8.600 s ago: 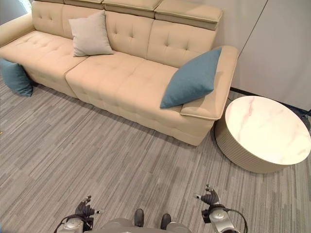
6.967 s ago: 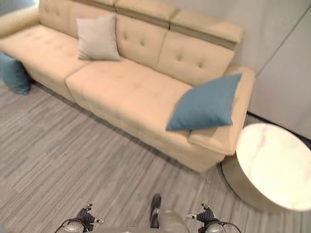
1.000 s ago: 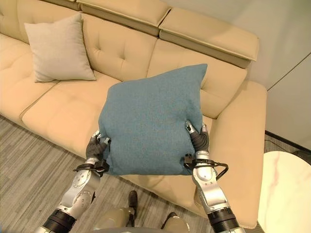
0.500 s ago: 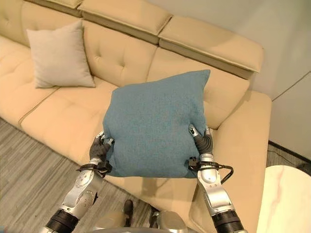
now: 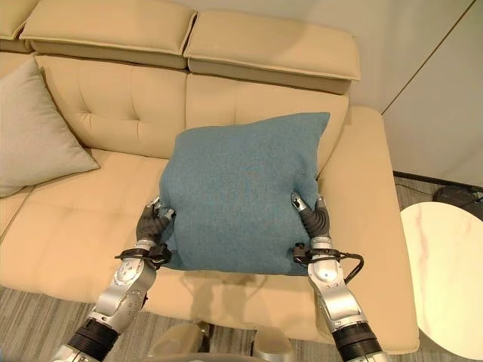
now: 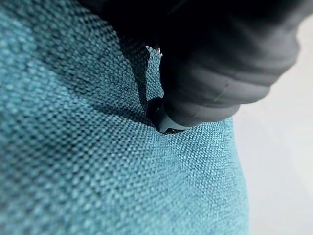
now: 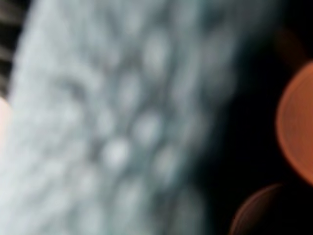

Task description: Pick up all the scattered cushions and arrange them neatly on the sofa.

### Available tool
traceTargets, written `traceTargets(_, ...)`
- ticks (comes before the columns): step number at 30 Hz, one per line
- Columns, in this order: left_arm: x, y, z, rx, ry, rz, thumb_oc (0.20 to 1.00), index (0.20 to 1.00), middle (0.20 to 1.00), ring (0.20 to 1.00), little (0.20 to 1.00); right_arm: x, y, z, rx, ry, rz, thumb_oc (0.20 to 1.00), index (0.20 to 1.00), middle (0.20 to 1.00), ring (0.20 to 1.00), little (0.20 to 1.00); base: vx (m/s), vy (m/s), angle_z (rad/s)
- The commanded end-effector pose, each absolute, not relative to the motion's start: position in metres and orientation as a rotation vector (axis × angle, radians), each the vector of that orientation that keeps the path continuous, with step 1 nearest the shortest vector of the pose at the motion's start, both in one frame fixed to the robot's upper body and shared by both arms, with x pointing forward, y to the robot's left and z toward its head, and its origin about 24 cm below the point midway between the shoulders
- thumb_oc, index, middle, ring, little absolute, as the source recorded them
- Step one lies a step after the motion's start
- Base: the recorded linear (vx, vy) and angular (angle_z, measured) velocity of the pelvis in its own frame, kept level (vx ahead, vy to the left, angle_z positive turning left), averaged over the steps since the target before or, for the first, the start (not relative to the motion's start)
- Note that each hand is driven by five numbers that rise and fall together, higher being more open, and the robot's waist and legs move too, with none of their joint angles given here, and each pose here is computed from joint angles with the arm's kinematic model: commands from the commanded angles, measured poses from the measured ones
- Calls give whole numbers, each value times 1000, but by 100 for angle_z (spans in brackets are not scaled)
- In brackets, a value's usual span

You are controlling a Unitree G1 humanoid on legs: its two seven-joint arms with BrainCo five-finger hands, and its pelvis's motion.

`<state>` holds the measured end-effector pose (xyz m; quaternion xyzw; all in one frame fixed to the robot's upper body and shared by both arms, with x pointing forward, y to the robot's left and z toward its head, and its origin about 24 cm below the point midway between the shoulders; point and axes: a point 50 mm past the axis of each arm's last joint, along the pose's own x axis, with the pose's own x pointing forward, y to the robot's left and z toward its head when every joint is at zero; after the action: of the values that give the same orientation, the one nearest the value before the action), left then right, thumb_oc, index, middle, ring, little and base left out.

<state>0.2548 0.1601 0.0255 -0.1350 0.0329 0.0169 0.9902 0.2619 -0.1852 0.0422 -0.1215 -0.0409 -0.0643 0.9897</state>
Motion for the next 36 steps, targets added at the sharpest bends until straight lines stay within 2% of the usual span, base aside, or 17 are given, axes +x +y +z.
traceTargets(1,281,132,100,-232,-302,-123,200,200,200,200,200,296,-144,104,-276,-388,-9,200,200,200,200,200,-312,54,-124)
traceTargets(7,314,111,142,-160,-450,-146,200,200,200,200,200,328,-136,153,-343,-554,-59,200,200,200,200,200,-165,-18,2)
traceTargets(11,339,99,194,-106,-604,-129,200,200,200,200,200,351,-138,202,-400,-688,-142,200,200,200,200,200,-76,-40,23)
traceTargets(13,355,95,242,-33,-734,-87,200,200,200,200,200,362,-133,248,-421,-815,-201,200,200,200,200,200,-70,-48,4)
traceTargets(17,348,95,300,25,-977,20,200,200,200,200,200,353,-130,300,-504,-1072,-364,200,200,200,200,200,-21,-16,-4)
traceTargets(19,340,92,317,80,-1090,90,200,200,200,200,200,348,-128,308,-589,-1171,-433,200,200,200,200,200,44,1,-4)
traceTargets(24,342,81,365,232,-1209,132,200,200,200,200,200,359,-128,324,-636,-1166,-495,200,200,200,200,200,15,4,-2)
traceTargets(30,354,82,412,429,-1176,173,200,200,200,200,200,378,-137,356,-677,-1055,-548,200,200,200,200,200,24,27,-7)
traceTargets(31,359,85,417,438,-1134,185,404,404,404,404,404,384,-139,362,-699,-1001,-530,200,200,200,200,200,17,-2,-11)
traceTargets(32,362,87,420,426,-1108,188,887,887,887,887,887,387,-142,366,-709,-962,-524,200,200,200,200,200,22,-1,-6)
traceTargets(33,366,90,419,381,-1063,187,1000,1000,1000,1000,1000,392,-147,368,-706,-895,-513,435,435,435,435,435,19,-12,-3)
traceTargets(34,367,88,418,364,-1045,174,1000,1000,1000,1000,1000,394,-152,368,-702,-863,-515,780,780,780,780,780,25,5,-4)
traceTargets(35,370,90,415,362,-1023,172,1000,1000,1000,1000,1000,396,-157,368,-699,-826,-518,1000,1000,1000,1000,1000,13,1,-3)
traceTargets(36,372,89,411,366,-1005,166,1000,1000,1000,1000,1000,397,-161,366,-709,-805,-521,1000,1000,1000,1000,1000,21,-8,-5)
